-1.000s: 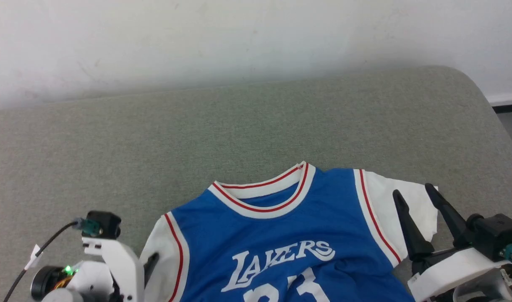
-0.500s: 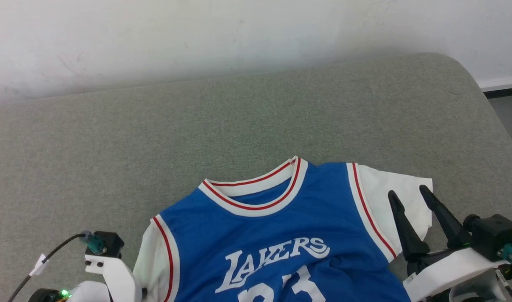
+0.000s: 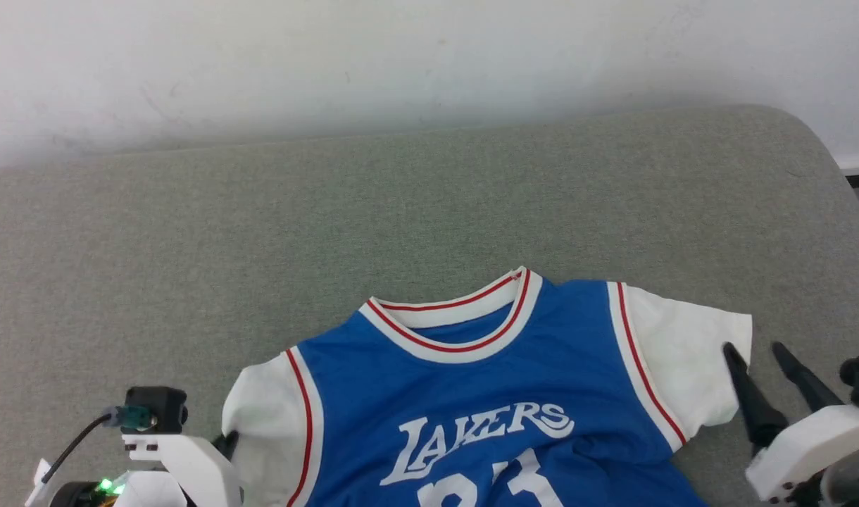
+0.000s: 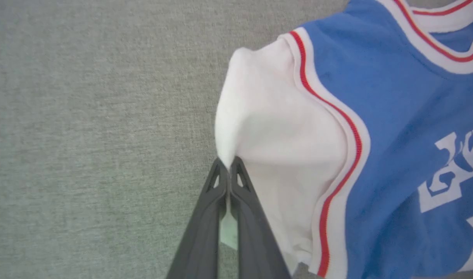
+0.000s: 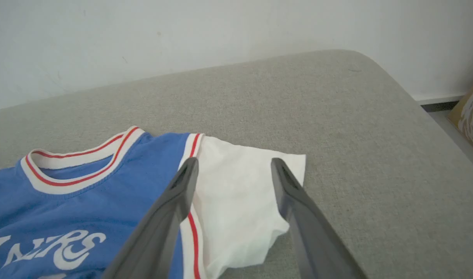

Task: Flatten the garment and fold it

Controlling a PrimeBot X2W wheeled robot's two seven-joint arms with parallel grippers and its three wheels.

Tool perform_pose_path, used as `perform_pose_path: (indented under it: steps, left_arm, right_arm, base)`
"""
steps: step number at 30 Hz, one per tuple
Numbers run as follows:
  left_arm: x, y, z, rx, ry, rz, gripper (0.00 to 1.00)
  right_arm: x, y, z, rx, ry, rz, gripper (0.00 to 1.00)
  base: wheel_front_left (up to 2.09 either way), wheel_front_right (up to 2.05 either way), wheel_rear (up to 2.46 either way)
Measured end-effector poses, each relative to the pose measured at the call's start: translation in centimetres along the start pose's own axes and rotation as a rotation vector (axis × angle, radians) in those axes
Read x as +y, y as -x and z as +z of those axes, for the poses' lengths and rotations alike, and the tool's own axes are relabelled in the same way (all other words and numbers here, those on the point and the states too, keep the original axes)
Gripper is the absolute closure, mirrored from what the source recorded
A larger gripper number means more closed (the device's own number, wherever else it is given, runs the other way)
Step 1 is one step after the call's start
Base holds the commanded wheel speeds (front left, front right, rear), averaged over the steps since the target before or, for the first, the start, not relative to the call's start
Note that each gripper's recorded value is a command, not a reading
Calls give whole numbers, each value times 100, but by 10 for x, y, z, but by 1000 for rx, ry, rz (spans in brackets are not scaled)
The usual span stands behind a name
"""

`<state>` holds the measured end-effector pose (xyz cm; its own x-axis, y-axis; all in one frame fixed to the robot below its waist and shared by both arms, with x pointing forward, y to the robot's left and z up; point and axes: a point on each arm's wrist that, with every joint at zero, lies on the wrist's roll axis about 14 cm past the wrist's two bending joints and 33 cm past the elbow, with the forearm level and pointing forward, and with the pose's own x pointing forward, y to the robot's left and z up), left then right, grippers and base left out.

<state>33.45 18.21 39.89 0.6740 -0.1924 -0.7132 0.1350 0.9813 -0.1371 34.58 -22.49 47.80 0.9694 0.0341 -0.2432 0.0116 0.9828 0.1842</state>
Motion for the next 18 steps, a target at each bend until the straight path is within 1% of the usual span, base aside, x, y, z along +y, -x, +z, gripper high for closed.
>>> perform_pose_path:
  steps: [4, 10, 14, 18]
  left_arm:
    - [11, 5, 19, -120, -3, 61, 100]
    - [10, 4, 36, -221, 6, 86, 100]
    - [5, -1, 43, -244, -3, 81, 100]
    - [3, -7, 51, -266, 1, 75, 100]
  right_arm:
    - [-32, -8, -19, 118, -15, -63, 0]
    - [-64, -30, -48, 329, -71, -122, 0]
    - [-74, -46, -66, 460, -87, -140, 0]
    - [-76, -62, -79, 549, -85, -146, 0]
  base:
    - [0, 0, 0]
    - [0, 0, 0]
    - [0, 0, 0]
    - [0, 0, 0]
